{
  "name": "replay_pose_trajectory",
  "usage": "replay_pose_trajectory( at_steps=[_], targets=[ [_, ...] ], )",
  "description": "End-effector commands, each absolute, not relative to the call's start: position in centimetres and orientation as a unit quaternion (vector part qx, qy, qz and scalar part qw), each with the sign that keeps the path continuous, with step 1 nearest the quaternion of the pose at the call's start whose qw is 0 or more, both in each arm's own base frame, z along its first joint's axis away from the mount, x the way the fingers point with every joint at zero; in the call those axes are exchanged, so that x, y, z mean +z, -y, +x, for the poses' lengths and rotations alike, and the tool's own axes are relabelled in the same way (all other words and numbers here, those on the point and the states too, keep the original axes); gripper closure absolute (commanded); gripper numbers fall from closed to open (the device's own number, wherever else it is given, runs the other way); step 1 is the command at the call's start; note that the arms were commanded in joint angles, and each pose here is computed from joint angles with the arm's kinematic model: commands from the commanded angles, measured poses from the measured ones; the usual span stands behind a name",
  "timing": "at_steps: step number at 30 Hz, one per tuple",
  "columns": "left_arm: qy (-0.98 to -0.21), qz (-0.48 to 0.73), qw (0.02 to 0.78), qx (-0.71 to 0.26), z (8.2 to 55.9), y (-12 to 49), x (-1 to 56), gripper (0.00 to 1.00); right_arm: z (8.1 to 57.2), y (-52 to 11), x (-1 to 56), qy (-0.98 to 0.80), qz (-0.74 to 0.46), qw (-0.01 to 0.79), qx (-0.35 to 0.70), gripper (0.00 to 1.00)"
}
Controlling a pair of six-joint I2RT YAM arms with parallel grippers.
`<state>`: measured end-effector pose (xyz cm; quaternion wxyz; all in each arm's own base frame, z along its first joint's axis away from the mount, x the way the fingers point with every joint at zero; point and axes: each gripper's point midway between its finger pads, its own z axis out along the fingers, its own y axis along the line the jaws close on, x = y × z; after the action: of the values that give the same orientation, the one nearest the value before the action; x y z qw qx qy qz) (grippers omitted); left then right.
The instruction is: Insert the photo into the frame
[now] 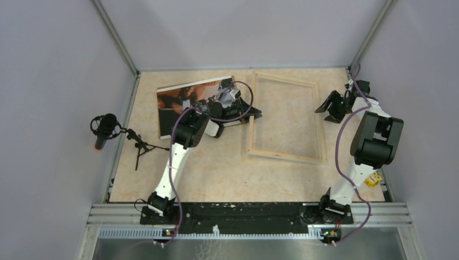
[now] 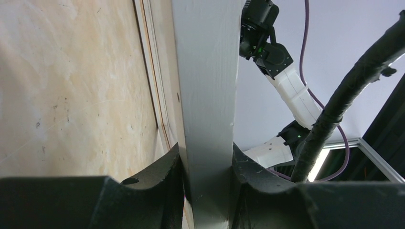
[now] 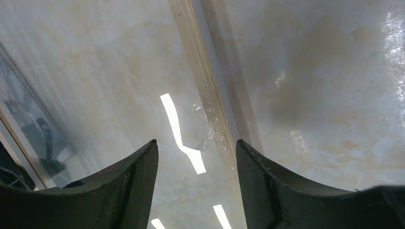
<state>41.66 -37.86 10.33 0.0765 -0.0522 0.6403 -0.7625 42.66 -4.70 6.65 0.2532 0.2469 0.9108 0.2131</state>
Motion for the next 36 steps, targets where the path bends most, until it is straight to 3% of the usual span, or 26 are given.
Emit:
replay_pose_trajectory(
  at_steps=[1, 14, 36],
  targets=[
    [-0.609, -0.019, 0.117, -0.784, 41.9, 37.4, 12.9, 0.63, 43.2, 3.8, 6.4, -0.909, 0.233, 0.259, 0.228, 0.41],
    [-0.609, -0.022, 0.116, -0.784, 42.0, 37.4, 12.8, 0.64, 43.1, 2.7, 5.2, -0.914, 0.227, 0.243, 0.234, 0.48],
    [-0.605, -0.025, 0.116, -0.787, 42.0, 37.4, 13.0, 0.61, 42.7, -0.2, 5.7, -0.910, 0.206, 0.235, 0.273, 0.48]
  ],
)
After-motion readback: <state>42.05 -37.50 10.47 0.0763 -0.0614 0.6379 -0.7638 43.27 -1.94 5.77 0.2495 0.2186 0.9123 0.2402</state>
